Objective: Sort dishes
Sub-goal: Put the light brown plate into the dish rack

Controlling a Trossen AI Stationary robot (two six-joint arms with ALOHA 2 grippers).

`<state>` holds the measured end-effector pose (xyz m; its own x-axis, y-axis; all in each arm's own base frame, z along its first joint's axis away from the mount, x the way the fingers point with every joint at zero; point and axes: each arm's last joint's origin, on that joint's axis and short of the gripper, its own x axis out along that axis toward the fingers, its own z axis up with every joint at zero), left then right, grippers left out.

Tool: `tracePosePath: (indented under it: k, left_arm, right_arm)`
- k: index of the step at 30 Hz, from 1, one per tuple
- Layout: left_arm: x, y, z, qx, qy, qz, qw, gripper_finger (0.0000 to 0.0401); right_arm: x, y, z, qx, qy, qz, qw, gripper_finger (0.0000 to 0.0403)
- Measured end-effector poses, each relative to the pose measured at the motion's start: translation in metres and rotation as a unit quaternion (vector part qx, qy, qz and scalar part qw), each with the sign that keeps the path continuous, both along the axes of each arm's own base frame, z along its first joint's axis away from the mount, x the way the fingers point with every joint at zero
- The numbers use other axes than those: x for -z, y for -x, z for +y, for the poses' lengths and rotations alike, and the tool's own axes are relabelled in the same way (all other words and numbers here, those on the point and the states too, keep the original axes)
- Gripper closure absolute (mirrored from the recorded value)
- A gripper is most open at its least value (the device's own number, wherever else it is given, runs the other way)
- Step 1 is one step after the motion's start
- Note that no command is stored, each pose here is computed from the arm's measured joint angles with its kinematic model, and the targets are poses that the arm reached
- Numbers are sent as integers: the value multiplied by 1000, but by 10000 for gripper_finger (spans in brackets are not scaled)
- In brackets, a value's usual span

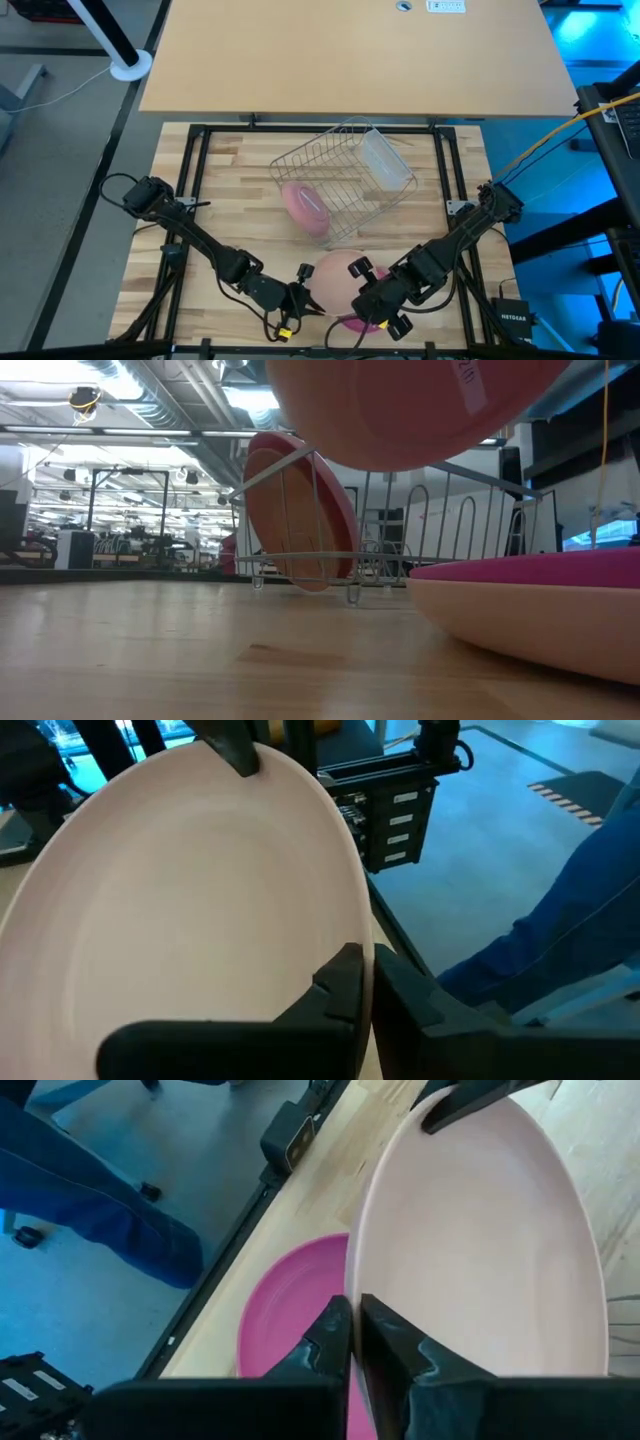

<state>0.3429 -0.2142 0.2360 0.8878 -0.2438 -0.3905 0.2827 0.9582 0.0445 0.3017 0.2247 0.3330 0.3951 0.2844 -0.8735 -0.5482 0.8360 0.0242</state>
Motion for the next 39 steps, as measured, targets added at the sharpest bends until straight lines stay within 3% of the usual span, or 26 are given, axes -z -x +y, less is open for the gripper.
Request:
tracePosePath:
  k: [8, 16, 20, 32, 39]
  left_arm:
    - [0, 0, 0, -3, 1, -1, 1000, 399]
    - [-1, -2, 2, -32, 34, 1, 999, 400]
    - [-1, -1, 2, -42, 57, 9, 997, 400]
    - [0, -3, 5, -70, 119, 31, 990, 401]
    - [0, -3, 5, -83, 150, 38, 984, 401]
  right_arm:
    - [0, 0, 1, -5, -14, 10, 1000, 374]
    - [0, -2, 0, 25, -7, -5, 1000, 281]
    - [0, -2, -1, 26, -4, -6, 1000, 253]
    - [-4, 5, -2, 11, -12, 24, 1000, 244]
    - [-46, 21, -15, 22, 22, 30, 999, 244]
